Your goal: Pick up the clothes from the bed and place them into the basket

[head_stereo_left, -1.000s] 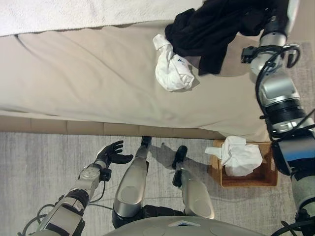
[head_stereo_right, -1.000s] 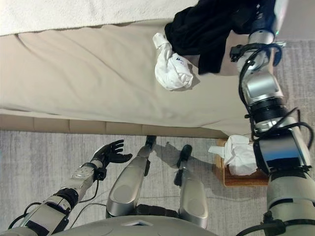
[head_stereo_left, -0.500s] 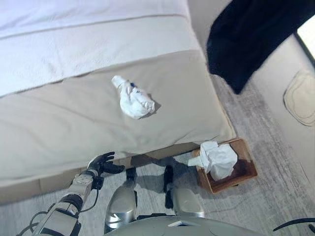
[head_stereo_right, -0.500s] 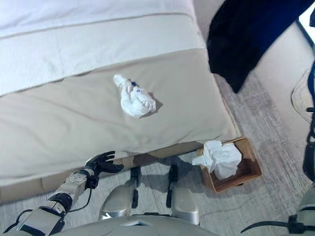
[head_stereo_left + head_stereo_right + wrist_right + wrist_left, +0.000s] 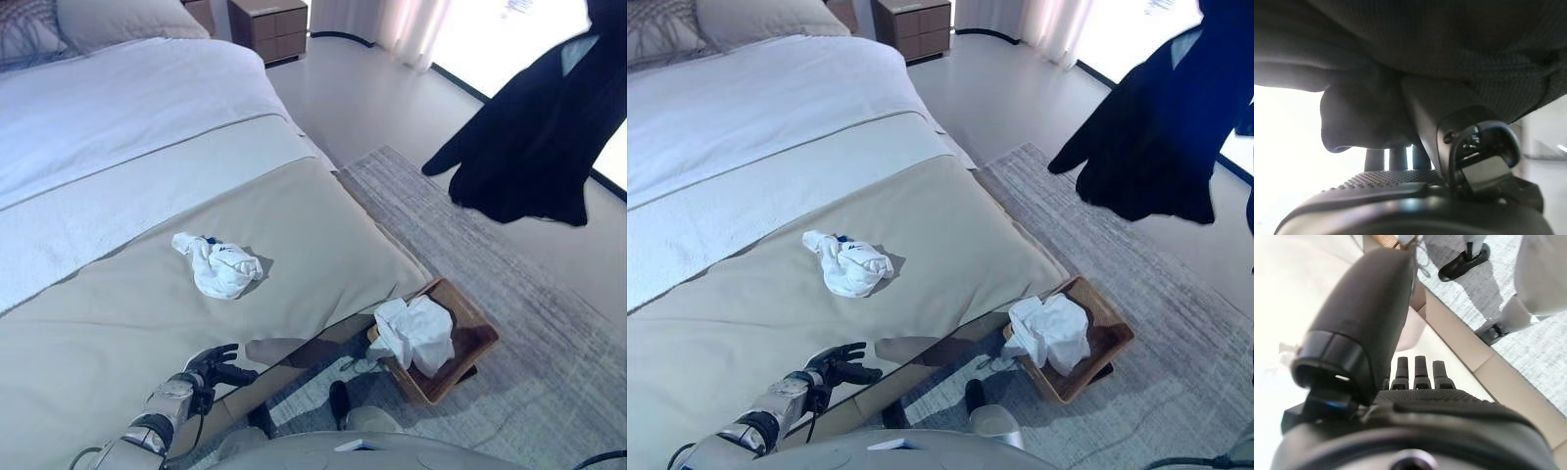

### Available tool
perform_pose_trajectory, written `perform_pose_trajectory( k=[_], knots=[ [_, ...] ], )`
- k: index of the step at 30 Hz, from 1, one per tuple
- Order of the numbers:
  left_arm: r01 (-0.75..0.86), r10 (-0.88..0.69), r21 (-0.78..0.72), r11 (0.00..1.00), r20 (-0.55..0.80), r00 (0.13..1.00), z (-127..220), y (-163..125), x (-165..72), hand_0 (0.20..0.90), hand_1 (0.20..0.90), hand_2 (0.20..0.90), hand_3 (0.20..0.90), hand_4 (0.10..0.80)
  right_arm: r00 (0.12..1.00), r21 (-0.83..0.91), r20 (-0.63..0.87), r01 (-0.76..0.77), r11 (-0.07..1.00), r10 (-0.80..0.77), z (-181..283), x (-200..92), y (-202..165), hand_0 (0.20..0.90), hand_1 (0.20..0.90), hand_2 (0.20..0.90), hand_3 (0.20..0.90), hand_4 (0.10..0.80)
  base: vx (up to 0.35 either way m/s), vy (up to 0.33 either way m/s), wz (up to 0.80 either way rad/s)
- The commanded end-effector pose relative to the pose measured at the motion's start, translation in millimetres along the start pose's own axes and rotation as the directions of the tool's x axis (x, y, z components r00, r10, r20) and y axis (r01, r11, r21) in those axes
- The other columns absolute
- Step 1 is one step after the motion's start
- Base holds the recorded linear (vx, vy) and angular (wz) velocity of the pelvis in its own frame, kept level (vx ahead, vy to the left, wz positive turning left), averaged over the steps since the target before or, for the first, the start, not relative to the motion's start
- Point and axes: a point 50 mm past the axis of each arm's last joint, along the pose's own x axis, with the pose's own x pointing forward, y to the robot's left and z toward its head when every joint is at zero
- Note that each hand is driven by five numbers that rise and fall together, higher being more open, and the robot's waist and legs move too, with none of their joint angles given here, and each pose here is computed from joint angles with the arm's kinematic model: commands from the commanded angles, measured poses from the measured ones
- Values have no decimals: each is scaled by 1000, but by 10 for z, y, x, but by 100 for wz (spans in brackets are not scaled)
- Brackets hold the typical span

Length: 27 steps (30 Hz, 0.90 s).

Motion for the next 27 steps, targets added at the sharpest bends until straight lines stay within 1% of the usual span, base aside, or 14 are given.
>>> perform_pose_trajectory(
  k=[1, 3, 5, 7, 12, 14, 17, 22, 27],
  knots=[
    [-22, 24, 62, 998, -27, 999, -42, 133, -27, 900, 900, 900, 900, 800, 986, 71, 96, 127, 989, -134, 205, 57, -230, 300, 300, 300, 200, 100, -90, -23, -18],
    [-14, 15, 69, 998, -2, 1000, 16, 95, -9, 900, 900, 900, 900, 800, 996, 47, 28, 85, 995, -86, -77, -100, -58, 300, 300, 300, 200, 100, -104, -27, -18],
    [-8, 7, 68, 998, 20, 1000, 73, 67, 4, 900, 900, 900, 900, 800, 999, 46, -7, 41, 998, -41, -245, -225, 67, 300, 300, 300, 200, 100, -69, -29, -6],
    [-3, 0, 67, 998, 48, 999, 139, 36, 15, 900, 900, 900, 900, 800, 998, 31, -47, -41, 999, 43, -406, -368, 227, 300, 300, 300, 200, 100, -53, -50, -4],
    [4, -11, 77, 997, 96, 995, 254, -2, 26, 900, 900, 900, 900, 800, 978, -32, -142, -162, 986, 156, -634, -518, 456, 300, 300, 300, 200, 100, -72, -47, -4],
    [12, -24, 87, 996, 136, 990, 378, -50, 41, 900, 900, 900, 900, 800, 965, -77, -187, -200, 977, 183, -709, -522, 556, 300, 300, 300, 200, 100, -159, -23, -1],
    [23, -38, 91, 996, 172, 984, 484, -110, 53, 900, 900, 900, 900, 800, 963, -100, -198, -203, 974, 181, -708, -470, 604, 300, 300, 300, 200, 100, -118, -1, -5],
    [51, -74, 100, 994, 244, 967, 669, -227, 65, 900, 900, 900, 900, 800, 971, -146, -184, -183, 972, 155, -588, -282, 645, 300, 300, 300, 200, 100, -103, 9, -10],
    [76, -101, 94, 993, 298, 949, 800, -293, 58, 900, 900, 900, 900, 800, 977, -210, -175, -156, 965, 120, -485, -177, 644, 300, 300, 300, 200, 100, -29, -20, -3]
  ],
)
